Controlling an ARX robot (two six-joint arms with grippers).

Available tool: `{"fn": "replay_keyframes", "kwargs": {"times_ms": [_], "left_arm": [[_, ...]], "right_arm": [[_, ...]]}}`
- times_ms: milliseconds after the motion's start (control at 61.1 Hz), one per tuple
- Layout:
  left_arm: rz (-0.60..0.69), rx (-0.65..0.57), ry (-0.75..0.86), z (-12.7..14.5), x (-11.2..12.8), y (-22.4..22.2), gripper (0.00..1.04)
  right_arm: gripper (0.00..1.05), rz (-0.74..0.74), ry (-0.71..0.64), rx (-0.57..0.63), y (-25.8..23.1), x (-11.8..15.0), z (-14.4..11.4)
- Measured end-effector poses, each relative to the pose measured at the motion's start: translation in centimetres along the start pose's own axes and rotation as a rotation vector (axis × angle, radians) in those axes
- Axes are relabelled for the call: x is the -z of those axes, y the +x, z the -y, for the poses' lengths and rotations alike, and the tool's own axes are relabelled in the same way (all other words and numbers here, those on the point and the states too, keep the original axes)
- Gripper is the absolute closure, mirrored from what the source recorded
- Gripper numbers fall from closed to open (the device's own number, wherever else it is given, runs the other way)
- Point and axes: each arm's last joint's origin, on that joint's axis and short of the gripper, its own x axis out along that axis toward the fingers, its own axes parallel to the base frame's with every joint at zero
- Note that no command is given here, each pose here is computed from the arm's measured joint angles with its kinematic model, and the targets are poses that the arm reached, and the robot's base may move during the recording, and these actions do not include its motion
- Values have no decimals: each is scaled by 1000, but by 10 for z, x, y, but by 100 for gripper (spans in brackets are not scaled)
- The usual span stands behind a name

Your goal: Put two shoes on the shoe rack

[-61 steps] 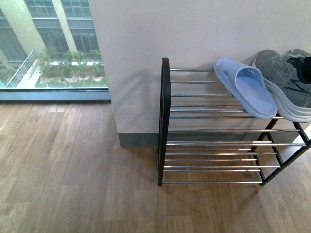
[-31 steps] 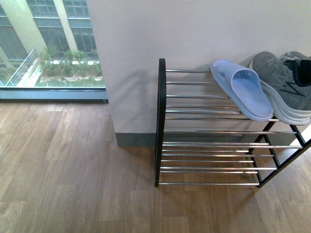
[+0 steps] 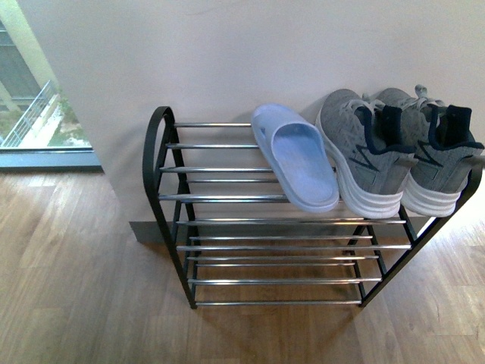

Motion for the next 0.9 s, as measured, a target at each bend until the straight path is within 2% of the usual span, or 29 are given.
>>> {"fn": "replay_keyframes", "kwargs": {"times_ms": [491, 590, 721, 901], "left_arm": [[-1, -2, -1, 0, 0, 0, 103], [-84, 23, -156, 4, 0, 9, 103], [-157, 86, -441, 22, -18, 43, 103], [-274, 171, -601, 52, -25, 87, 103]], "right_arm": [[9, 0, 0, -2, 0, 0, 0], [9, 0, 0, -2, 0, 0, 0], [9, 0, 0, -2, 0, 0, 0], [9, 1, 0, -2, 0, 0, 0]]}}
